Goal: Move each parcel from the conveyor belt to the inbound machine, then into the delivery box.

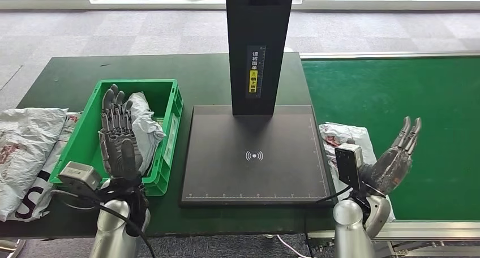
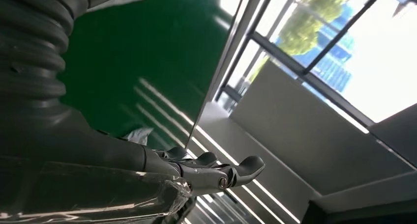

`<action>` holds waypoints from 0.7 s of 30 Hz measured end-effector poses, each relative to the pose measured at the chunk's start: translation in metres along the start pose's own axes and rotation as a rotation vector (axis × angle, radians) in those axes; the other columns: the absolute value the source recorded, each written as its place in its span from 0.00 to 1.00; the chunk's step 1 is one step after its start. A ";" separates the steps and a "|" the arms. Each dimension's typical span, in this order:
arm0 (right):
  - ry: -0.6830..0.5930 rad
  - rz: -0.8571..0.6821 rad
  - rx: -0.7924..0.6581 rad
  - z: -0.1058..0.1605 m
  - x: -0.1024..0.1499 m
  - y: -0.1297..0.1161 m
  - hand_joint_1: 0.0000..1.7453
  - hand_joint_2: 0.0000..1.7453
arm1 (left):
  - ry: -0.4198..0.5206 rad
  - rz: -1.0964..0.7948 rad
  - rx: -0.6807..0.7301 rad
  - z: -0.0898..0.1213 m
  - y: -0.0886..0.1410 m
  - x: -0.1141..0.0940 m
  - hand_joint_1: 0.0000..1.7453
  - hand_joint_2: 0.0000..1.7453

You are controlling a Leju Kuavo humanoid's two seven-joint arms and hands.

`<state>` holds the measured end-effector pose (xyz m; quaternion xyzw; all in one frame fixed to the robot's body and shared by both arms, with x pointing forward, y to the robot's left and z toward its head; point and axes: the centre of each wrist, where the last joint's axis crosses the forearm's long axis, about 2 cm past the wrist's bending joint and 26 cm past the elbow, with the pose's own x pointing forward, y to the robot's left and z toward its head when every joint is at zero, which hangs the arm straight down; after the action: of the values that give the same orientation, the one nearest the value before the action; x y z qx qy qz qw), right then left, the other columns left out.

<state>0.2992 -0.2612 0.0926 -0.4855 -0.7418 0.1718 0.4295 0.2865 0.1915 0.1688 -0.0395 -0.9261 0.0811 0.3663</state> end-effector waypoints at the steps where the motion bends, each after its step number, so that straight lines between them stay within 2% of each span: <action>1: 0.038 0.074 0.037 -0.003 -0.013 0.001 0.00 0.00 | -0.011 0.025 -0.005 0.003 -0.003 0.007 0.00 1.00; 5: 0.208 0.214 0.123 -0.002 -0.052 0.002 0.00 1.00 | -0.028 0.052 0.000 0.016 -0.008 0.025 0.00 1.00; 14: 0.555 0.326 0.298 0.009 -0.085 0.018 0.00 1.00 | 0.061 0.069 0.031 0.038 -0.020 0.017 0.00 1.00; 21: 0.675 0.202 0.563 0.033 -0.095 0.032 0.00 1.00 | 0.088 0.082 0.008 0.044 -0.024 0.013 0.00 1.00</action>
<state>0.3056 -0.3233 0.0076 -0.4485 -0.4335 0.2402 0.7438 0.2463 0.1646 0.1502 -0.0798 -0.9063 0.0978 0.4033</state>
